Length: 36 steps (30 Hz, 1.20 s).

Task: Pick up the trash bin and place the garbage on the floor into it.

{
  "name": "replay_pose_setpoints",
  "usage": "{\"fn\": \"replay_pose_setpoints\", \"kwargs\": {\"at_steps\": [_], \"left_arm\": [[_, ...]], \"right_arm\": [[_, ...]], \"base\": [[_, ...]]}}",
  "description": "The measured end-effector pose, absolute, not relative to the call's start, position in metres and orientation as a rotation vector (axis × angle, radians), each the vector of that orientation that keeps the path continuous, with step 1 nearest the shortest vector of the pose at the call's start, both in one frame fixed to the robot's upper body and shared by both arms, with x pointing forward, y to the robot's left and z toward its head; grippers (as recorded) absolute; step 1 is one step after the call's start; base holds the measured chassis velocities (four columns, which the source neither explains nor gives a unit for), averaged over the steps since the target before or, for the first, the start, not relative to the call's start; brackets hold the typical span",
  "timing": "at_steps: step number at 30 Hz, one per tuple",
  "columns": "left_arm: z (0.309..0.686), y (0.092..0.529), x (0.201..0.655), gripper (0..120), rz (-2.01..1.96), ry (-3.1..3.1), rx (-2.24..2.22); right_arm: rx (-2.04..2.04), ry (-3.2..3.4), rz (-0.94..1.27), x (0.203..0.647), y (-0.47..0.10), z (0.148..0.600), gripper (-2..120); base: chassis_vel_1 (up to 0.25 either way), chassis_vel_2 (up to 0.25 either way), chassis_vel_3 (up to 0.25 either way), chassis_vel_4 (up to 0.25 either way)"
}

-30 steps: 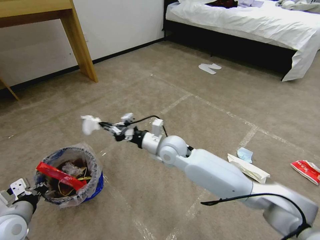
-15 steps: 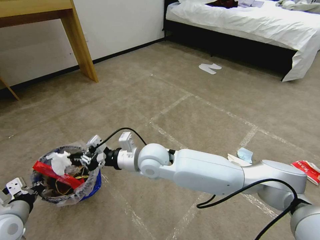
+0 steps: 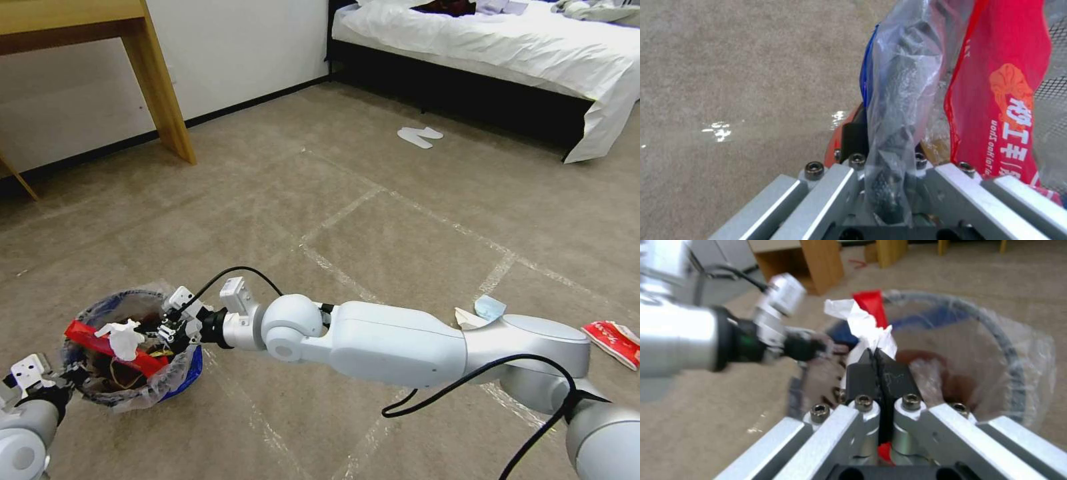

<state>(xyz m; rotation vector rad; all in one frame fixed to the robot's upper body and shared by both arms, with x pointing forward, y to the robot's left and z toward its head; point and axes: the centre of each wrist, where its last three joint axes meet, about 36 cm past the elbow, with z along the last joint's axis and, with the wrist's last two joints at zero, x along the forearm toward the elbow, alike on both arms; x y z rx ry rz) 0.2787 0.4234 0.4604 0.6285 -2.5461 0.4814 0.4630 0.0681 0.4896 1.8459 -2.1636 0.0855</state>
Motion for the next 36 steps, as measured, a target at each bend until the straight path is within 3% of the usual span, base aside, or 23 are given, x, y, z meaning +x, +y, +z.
{"fn": "replay_pose_setpoints", "kwargs": {"at_steps": [15, 20, 25, 27, 30, 32, 34, 36], "left_arm": [[0.466, 0.421, 0.274, 0, 0.479, -2.558, 0.630], [0.466, 0.421, 0.274, 0, 0.482, -2.555, 0.633], [0.465, 0.421, 0.274, 0, 0.485, -2.553, 0.633], [0.465, 0.421, 0.273, 0, 0.485, -2.551, 0.634], [0.464, 0.421, 0.273, 0, 0.485, -2.551, 0.634], [0.466, 0.421, 0.273, 0, 0.484, -2.554, 0.637], [0.467, 0.422, 0.272, 0, 0.481, -2.557, 0.639], [0.471, 0.423, 0.272, 0, 0.472, -2.565, 0.643]], "right_arm": [[1.820, -2.192, 0.141, 0.475, 0.088, 0.484, 2], [1.821, -2.191, 0.136, 0.470, 0.090, 0.489, 27], [1.812, -2.201, 0.132, 0.468, 0.090, 0.491, 40], [1.804, -2.227, 0.110, 0.468, 0.089, 0.497, 51], [1.802, -2.242, 0.094, 0.469, 0.089, 0.501, 54], [1.787, -2.353, -0.017, 0.476, 0.081, 0.529, 68], [1.765, -2.422, -0.069, 0.481, 0.076, 0.542, 72], [1.682, -2.604, -0.212, 0.497, 0.057, 0.566, 86]], "base": [[0.000, 0.000, 0.000, 0.000], [0.000, 0.000, 0.000, 0.000], [0.000, 0.000, 0.000, 0.000], [0.000, 0.000, 0.000, 0.000], [0.000, 0.000, 0.000, 0.000], [0.000, 0.000, 0.000, 0.000], [0.000, 0.000, 0.000, 0.000], [0.000, 0.000, 0.000, 0.000]]}}
